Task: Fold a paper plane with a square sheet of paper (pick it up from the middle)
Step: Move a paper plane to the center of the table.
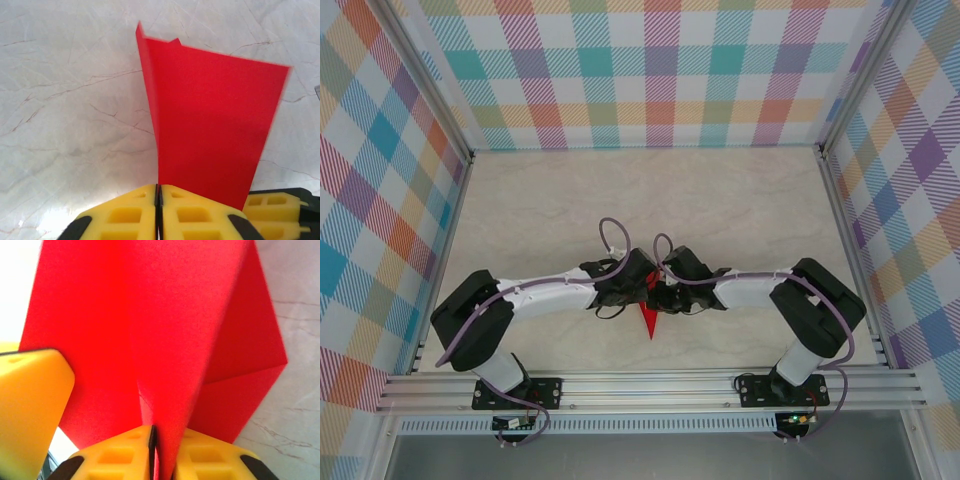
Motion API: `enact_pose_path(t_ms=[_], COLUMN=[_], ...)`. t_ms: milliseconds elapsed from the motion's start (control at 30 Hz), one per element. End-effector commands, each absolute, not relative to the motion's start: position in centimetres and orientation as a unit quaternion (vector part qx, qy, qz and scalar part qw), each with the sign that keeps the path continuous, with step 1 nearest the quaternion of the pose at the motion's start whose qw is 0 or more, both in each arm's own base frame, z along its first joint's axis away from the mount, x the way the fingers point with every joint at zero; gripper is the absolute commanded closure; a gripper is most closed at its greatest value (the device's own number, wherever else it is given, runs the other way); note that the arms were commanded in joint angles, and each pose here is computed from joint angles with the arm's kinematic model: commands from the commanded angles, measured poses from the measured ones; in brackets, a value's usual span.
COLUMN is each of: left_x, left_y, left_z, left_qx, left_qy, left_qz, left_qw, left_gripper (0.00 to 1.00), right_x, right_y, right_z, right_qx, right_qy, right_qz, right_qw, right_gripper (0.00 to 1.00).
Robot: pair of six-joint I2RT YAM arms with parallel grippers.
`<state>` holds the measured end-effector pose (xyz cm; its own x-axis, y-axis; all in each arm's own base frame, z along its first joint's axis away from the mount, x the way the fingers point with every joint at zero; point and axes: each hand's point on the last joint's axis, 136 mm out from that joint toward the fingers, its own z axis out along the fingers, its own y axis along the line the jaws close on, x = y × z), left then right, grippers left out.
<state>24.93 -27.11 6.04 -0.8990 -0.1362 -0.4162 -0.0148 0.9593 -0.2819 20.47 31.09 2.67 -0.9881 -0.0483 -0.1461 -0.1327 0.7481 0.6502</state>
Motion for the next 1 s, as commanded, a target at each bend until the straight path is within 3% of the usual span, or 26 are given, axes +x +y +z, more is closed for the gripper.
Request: enact_pose_path(t_ms=[0, 267, 500, 967], left_x=[25.2, 25.1, 24.6, 24.0], left_y=[-26.4, -22.0, -18.0, -15.6], left_z=[8.0, 11.5, 11.2, 10.0], left_qx=[-0.055, -0.089, -0.127, -0.144], left_qy=[0.955, 0.932, 0.926, 0.926], left_qz=[-0.156, -0.139, -0.117, -0.126], left_qw=[0.247, 0.321, 0.337, 0.325], left_gripper=[0.84, 0.64, 0.61, 0.6], right_x=[20.9, 24.1, 27.7, 29.3], right_y=[30.9, 26.7, 26.8, 28.7], right_z=[4.3, 6.3, 5.6, 1.5], right_qx=[-0.062, -0.061, -0.081, -0.07], right_qy=[0.936, 0.973, 0.984, 0.991], right_qz=[0.336, 0.172, 0.068, 0.045], right_qw=[0.08, 0.141, 0.14, 0.106], right_gripper=[0.88, 0.9, 0.88, 0.82])
